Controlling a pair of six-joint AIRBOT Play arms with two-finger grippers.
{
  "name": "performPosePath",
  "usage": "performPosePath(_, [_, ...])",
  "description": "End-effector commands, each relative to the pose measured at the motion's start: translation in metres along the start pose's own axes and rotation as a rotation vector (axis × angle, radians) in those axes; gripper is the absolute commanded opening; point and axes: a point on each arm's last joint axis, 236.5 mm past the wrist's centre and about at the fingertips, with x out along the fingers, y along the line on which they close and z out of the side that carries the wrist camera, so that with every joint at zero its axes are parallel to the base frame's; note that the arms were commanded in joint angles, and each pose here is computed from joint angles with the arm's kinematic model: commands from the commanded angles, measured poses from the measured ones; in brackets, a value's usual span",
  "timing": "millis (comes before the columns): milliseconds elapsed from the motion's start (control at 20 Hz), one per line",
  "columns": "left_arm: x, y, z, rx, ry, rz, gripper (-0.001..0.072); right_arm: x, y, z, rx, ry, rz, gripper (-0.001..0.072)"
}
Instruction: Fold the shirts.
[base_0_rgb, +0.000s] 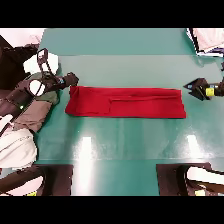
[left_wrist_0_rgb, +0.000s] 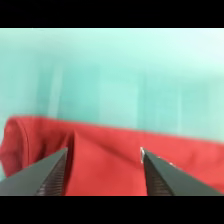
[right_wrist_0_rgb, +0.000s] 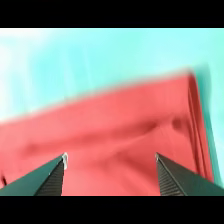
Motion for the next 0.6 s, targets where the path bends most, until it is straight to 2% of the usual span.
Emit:
performPosePath(0, [-0.002, 0.005, 0.020, -0.057, -0.031, 0.006, 0.0563, 0.001, 0.002, 0.032, 0.032, -0.128, 0.039, 0.0628])
performPosePath(50, [-0.005, 0.003, 0.018, -0.023, 0.002, 0.011, 0.0562, -0.003, -0.005, 0.024, 0.033, -0.091, 0.035, 0.0628])
performPosePath(100, [-0.008, 0.001, 0.012, 0.017, 0.042, 0.013, 0.0479, -0.009, -0.017, 0.011, 0.029, -0.037, 0.013, 0.0619])
performPosePath(150, [-0.010, -0.002, 0.004, 0.036, 0.091, 0.008, 0.0289, -0.016, -0.030, -0.008, 0.006, 0.042, -0.011, 0.0564])
performPosePath(200, [-0.012, -0.003, -0.003, 0.048, 0.124, 0.004, 0.0130, -0.021, -0.045, -0.024, -0.009, 0.112, -0.039, 0.0559])
performPosePath(250, [-0.013, -0.005, -0.009, 0.062, 0.151, -0.004, 0.0027, -0.025, -0.058, -0.037, 0.000, 0.167, -0.062, 0.0559])
performPosePath(550, [-0.021, 0.000, -0.046, 0.141, 0.310, -0.004, 0.0025, 0.004, -0.089, -0.067, 0.072, 0.319, -0.036, 0.0558])
